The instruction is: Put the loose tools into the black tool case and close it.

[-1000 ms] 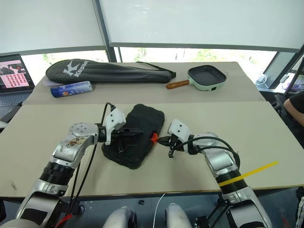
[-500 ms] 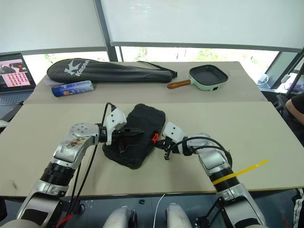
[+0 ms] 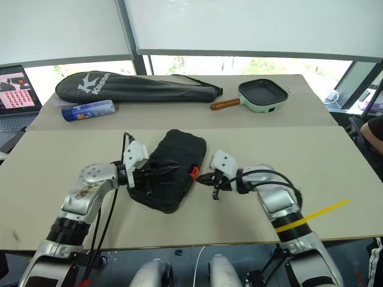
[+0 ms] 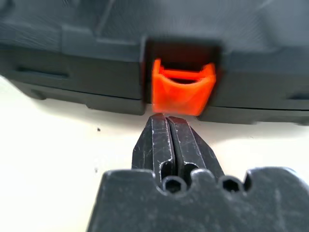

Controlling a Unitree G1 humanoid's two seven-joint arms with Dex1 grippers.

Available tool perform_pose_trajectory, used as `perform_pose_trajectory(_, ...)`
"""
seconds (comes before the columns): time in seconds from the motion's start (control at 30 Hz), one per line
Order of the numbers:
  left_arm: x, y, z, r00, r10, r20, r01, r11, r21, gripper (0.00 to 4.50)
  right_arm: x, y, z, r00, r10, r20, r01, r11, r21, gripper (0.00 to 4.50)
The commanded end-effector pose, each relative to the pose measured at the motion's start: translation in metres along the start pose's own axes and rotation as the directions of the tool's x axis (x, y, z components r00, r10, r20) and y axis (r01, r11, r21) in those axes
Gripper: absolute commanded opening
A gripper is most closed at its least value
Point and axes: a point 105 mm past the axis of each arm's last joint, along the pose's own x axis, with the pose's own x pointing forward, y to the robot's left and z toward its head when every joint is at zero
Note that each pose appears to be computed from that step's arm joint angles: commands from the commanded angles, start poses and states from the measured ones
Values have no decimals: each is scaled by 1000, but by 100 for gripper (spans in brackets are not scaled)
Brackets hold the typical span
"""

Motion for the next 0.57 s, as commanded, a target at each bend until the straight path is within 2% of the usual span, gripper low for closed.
perform_pose_trajectory(0.03, -44, 7, -9, 995, 91, -42, -92, 995, -21, 247, -33, -1, 0, 998, -49, 45, 50, 999, -13, 81)
perform_pose_trajectory(0.13, -81, 12, -14, 979, 180, -97, -184, 982, -38, 346, -57, 2, -10, 996, -77, 35, 78, 997, -23, 173)
perform_pose_trajectory(0.2, -114, 14, -28, 945, 265, -192, -268, 963, 8, 428, -73, 2, -15, 993, -109, 41, 112, 990, -81, 249)
perform_pose_trajectory(0.23, -125, 14, -33, 928, 294, -229, -293, 955, 35, 450, -78, 3, -16, 992, -115, 50, 120, 987, -109, 297)
perform_pose_trajectory(0.3, -144, 12, -44, 889, 359, -285, -360, 931, 49, 450, -87, 3, -20, 990, -121, 68, 128, 985, -119, 359)
perform_pose_trajectory(0.33, -155, 9, -48, 871, 389, -300, -396, 917, 40, 450, -93, 4, -23, 989, -123, 83, 133, 983, -124, 419)
perform_pose_trajectory(0.37, -165, 5, -53, 853, 418, -312, -425, 904, 48, 450, -99, 3, -26, 985, -132, 108, 146, 979, -143, 419)
perform_pose_trajectory(0.4, -172, 3, -57, 836, 442, -326, -447, 892, 64, 450, -104, 2, -30, 984, -143, 110, 160, 973, -167, 438)
perform_pose_trajectory(0.57, -172, 3, -55, 816, 507, -276, -503, 859, 90, 450, -111, -6, -38, 970, -193, 149, 216, 963, -158, 438)
